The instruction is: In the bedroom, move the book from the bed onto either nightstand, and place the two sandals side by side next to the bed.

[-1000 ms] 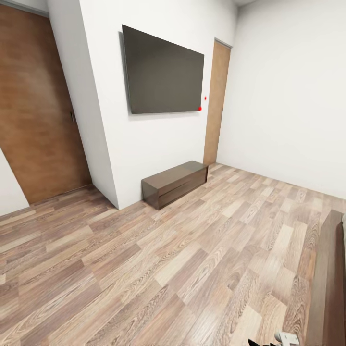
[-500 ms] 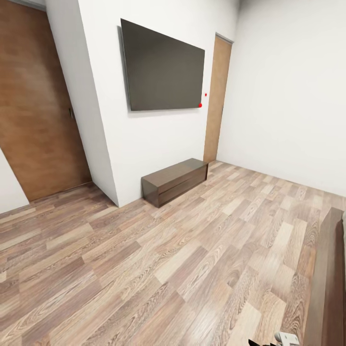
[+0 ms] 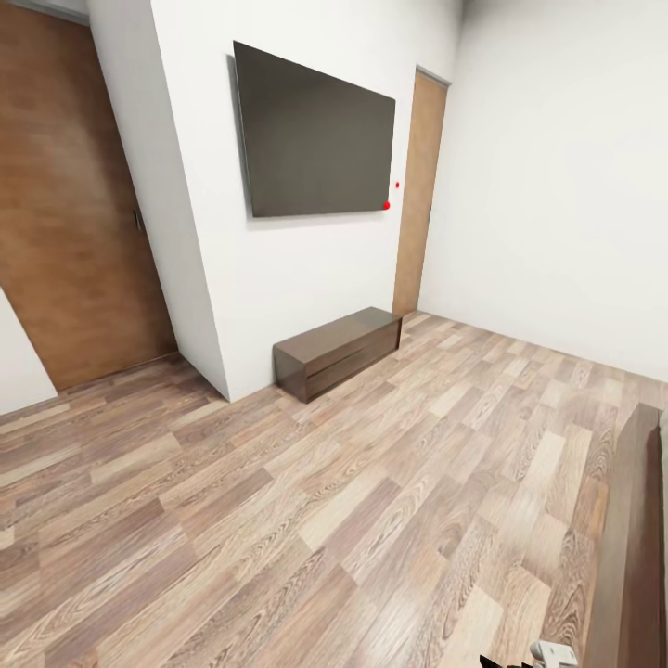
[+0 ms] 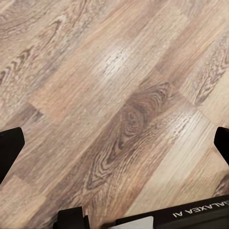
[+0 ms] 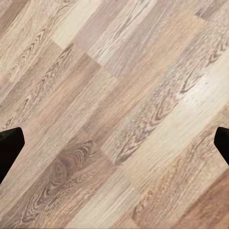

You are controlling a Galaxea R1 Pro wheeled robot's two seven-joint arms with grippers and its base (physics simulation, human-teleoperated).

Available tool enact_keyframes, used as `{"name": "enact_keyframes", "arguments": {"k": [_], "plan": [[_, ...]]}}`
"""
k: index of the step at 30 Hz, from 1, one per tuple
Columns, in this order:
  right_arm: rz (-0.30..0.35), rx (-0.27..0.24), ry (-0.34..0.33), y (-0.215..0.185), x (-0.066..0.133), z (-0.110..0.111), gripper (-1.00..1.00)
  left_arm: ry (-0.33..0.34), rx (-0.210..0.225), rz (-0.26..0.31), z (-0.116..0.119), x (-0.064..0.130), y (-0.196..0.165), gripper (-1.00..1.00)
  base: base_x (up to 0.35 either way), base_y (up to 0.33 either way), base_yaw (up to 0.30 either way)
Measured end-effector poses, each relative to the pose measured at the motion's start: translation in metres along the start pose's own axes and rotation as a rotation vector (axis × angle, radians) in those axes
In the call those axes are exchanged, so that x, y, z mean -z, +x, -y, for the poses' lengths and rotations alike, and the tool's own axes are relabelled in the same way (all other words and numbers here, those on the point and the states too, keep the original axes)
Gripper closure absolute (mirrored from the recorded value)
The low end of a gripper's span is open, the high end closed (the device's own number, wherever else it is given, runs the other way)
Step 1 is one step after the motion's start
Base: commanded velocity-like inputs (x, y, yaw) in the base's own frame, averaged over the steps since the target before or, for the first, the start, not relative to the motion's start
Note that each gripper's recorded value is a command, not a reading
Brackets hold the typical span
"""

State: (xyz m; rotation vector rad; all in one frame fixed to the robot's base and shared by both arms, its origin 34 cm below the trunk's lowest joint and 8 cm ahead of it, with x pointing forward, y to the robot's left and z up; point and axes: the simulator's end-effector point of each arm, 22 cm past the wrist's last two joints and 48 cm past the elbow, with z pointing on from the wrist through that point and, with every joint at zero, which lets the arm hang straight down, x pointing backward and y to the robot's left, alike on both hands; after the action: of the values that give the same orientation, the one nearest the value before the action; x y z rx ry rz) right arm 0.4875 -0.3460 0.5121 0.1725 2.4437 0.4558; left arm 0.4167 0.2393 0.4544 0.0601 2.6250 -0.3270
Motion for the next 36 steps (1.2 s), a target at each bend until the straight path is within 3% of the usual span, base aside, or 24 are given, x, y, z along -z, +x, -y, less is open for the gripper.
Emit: {"name": "enact_keyframes", "arguments": {"k": [9,12,14,17,22,25,30,36], "plan": [[-0.001,0.001,0.006,-0.006,0.007,-0.003,-1.0,0.0,0.0,0.0,0.002,0.009,-0.006,-1.0,0.0,0.0,0.0],[-0.003,-0.001,0.075,-0.004,0.006,0.008,-1.0,0.0,0.0,0.0,0.002,0.009,-0.006,-1.0,0.0,0.0,0.0],[-0.018,-0.008,0.206,0.009,-0.007,0.009,-1.0,0.0,0.0,0.0,0.002,0.009,-0.006,-1.0,0.0,0.0,0.0],[-0.044,0.009,0.224,0.023,-0.02,-0.014,-1.0,0.0,0.0,0.0,0.003,0.009,-0.006,-1.0,0.0,0.0,0.0],[-0.117,0.158,0.178,0.04,-0.027,-0.036,-1.0,0.006,0.002,0.0,0.007,0.008,-0.006,-1.0,0.0,0.0,0.0],[-0.178,0.289,0.096,0.053,-0.028,-0.051,-1.0,0.016,0.004,0.0,0.015,0.006,-0.006,-1.0,0.0,0.0,0.0],[-0.21,0.304,-0.039,0.064,-0.026,-0.076,-1.0,0.022,0.0,-0.001,0.018,0.005,-0.005,-1.0,0.0,0.0,0.0],[-0.208,0.292,-0.042,0.063,-0.026,-0.077,-1.0,0.025,-0.009,-0.005,0.019,0.005,-0.004,-1.0,0.0,0.0,0.0]]}}
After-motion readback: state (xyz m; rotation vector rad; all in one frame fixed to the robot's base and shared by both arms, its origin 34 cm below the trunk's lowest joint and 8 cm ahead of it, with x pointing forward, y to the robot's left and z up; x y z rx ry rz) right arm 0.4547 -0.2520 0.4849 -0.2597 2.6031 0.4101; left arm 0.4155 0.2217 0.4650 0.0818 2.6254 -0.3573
